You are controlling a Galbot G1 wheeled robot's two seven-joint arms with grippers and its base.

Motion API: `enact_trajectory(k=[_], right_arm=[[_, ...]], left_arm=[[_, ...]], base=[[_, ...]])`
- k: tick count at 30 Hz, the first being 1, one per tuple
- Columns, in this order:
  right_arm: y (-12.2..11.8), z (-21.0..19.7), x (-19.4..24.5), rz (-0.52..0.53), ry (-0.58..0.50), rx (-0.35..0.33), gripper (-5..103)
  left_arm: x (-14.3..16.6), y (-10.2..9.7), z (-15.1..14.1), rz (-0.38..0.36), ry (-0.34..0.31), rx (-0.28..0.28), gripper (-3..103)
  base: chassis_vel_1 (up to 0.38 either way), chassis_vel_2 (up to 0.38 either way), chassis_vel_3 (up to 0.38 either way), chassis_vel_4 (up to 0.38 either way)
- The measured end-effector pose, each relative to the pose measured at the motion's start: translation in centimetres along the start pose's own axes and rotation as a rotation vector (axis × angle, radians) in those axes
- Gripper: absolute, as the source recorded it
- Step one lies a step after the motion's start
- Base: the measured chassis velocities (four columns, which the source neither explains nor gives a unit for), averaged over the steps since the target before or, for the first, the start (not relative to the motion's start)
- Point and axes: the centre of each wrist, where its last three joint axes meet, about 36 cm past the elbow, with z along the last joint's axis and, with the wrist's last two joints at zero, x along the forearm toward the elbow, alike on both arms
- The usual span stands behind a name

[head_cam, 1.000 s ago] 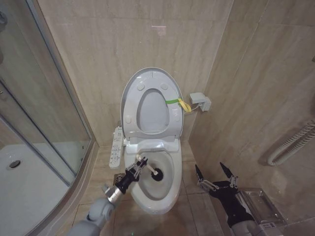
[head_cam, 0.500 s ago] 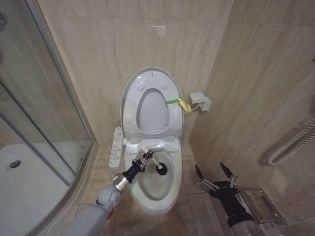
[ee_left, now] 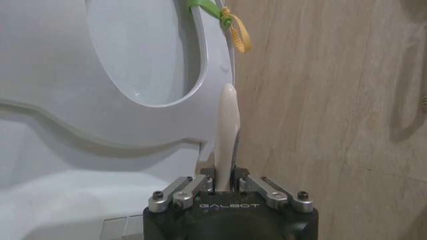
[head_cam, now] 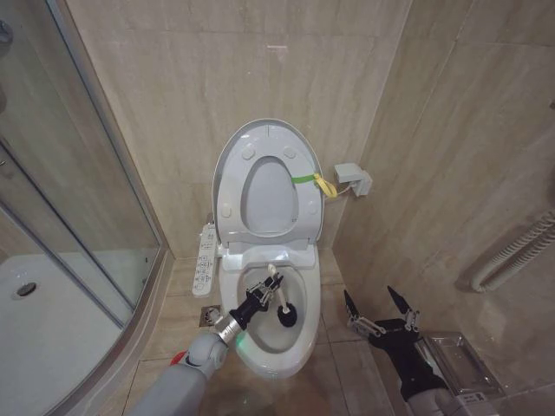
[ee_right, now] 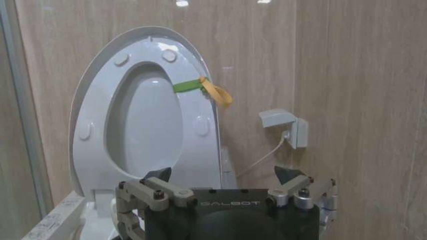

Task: Open the toilet lid, clean the toilet bowl with a toilet brush, close the toilet lid, and flush.

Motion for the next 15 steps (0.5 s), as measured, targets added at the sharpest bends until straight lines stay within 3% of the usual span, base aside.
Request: enact_trajectory(k=[9, 15], right_arm=[[0.0, 0.0, 0.0, 0.0, 0.0, 0.0, 100], [0.0, 0.0, 0.0, 0.0, 0.0, 0.0, 100]], left_arm=[[-1.6, 0.2, -2.5, 0.018, -0.05, -0.012, 16], [-1.1, -0.9, -1.3, 0.016, -0.037, 0.007, 16]], base=[[0.0, 0.0, 0.0, 0.0], [0.0, 0.0, 0.0, 0.0]])
